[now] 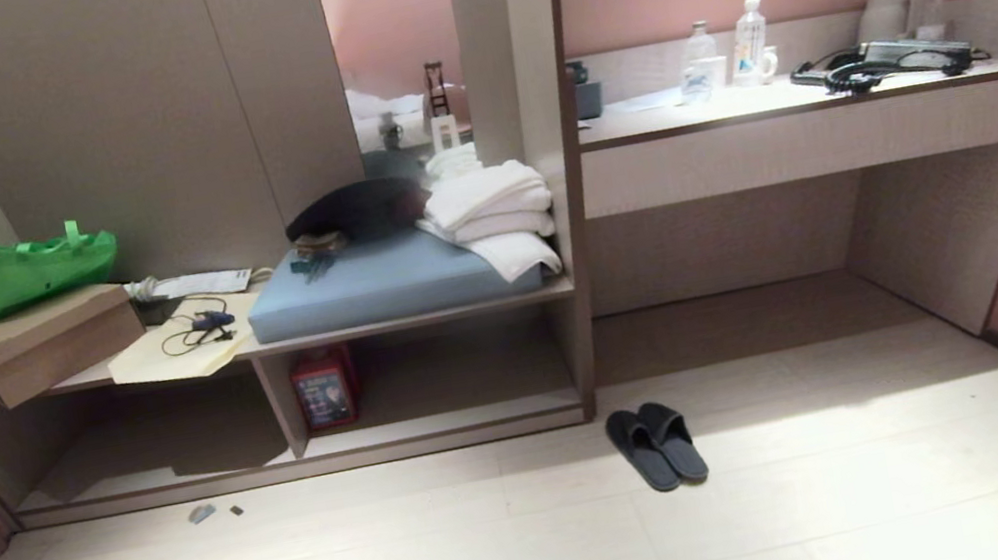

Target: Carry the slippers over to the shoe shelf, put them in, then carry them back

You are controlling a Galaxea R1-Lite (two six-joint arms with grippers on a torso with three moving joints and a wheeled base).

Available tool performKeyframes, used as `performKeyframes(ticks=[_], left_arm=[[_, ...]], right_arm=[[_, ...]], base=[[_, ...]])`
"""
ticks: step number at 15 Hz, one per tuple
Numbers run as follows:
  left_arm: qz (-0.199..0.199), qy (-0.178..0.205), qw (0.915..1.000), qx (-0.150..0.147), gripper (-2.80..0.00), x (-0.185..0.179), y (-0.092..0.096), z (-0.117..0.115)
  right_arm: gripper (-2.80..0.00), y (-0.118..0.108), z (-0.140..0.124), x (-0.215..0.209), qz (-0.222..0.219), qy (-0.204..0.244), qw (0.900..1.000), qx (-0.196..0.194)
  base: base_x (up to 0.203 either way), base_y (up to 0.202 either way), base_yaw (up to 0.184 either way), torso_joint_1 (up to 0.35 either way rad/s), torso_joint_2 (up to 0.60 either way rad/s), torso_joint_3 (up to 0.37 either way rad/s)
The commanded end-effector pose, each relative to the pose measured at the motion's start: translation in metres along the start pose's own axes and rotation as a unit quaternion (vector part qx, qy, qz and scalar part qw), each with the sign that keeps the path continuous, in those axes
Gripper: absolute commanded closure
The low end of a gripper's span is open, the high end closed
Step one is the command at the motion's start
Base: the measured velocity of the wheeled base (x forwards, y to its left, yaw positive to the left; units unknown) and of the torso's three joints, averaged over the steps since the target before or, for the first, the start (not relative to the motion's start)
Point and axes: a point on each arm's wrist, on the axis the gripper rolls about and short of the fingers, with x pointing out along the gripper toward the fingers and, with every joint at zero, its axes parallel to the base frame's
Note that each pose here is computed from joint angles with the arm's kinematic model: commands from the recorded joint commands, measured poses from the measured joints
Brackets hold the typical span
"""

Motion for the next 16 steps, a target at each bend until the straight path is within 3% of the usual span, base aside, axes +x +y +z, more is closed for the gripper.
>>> performKeyframes(ticks=[1, 3, 12, 16], left_arm=[[0.000, 0.004, 1.0000, 0.000, 0.00, 0.0006, 0.0000, -0.0021], [0.000, 0.004, 1.0000, 0.000, 0.00, 0.0006, 0.0000, -0.0021], [0.000, 0.004, 1.0000, 0.000, 0.00, 0.0006, 0.0001, -0.0021], [0.000, 0.004, 1.0000, 0.000, 0.00, 0.0006, 0.0001, -0.0021]], right_arm=[[0.00, 0.0000, 0.0000, 0.0001, 0.000, 0.001, 1.000, 0.000], [0.00, 0.0000, 0.0000, 0.0001, 0.000, 0.001, 1.000, 0.000], [0.00, 0.0000, 0.0000, 0.0001, 0.000, 0.001, 1.000, 0.001], [0.00, 0.0000, 0.0000, 0.0001, 0.000, 0.001, 1.000, 0.001]], base=[[0.000, 0.000, 0.000, 0.000, 0.00, 0.000], [-0.001, 0.050, 0.006, 0.001, 0.00, 0.001], [0.000, 0.190, -0.001, 0.005, 0.00, 0.003], [0.000, 0.048, 0.000, 0.003, 0.00, 0.002]])
